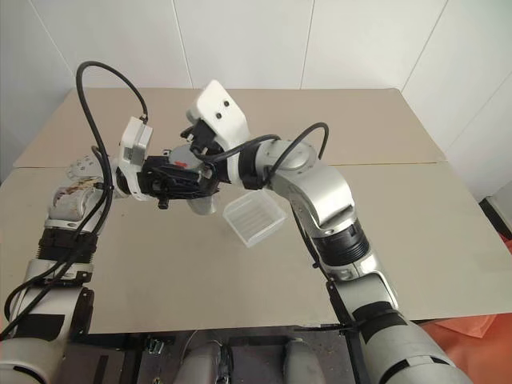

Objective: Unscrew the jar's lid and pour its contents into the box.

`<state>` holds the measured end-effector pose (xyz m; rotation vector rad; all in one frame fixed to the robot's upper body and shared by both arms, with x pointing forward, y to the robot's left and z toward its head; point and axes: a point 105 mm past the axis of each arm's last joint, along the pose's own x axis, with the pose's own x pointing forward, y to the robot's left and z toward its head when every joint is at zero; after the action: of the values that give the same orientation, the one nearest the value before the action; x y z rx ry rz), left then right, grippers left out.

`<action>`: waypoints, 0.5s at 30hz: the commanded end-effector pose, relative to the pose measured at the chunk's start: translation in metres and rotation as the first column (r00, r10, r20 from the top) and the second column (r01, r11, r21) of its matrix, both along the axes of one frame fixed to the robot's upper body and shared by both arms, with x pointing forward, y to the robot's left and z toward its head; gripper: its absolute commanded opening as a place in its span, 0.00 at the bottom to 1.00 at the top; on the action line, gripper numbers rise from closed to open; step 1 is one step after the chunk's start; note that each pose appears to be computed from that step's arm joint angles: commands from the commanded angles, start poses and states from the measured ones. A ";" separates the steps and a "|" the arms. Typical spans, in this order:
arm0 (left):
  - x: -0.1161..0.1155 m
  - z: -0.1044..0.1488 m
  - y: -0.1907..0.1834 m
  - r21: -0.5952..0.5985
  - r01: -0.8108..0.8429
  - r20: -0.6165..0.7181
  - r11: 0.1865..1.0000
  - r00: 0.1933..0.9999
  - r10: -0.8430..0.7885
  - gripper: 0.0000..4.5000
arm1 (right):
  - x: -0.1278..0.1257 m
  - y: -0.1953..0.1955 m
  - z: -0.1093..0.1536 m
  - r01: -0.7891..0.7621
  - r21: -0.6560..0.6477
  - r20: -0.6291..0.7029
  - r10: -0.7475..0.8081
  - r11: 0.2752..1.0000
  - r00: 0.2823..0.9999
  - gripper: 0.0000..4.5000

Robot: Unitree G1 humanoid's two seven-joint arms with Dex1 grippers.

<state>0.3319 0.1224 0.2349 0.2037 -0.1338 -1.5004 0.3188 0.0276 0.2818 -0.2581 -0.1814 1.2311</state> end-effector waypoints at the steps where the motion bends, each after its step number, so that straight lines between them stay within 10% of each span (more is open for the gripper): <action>1: -0.009 0.014 0.016 -0.006 0.000 0.055 1.000 0.998 0.000 0.43 | 0.011 -0.040 0.021 0.084 0.085 0.033 -0.087 0.993 0.996 0.99; 15: -0.009 0.015 0.016 0.000 -0.013 0.053 1.000 0.999 0.013 0.43 | -0.020 -0.051 0.019 -0.075 0.045 0.082 0.071 0.996 0.994 0.99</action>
<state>0.3218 0.1401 0.2369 0.2255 -0.1258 -1.4885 0.3192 -0.0344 0.2827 -0.2348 -0.1947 1.2113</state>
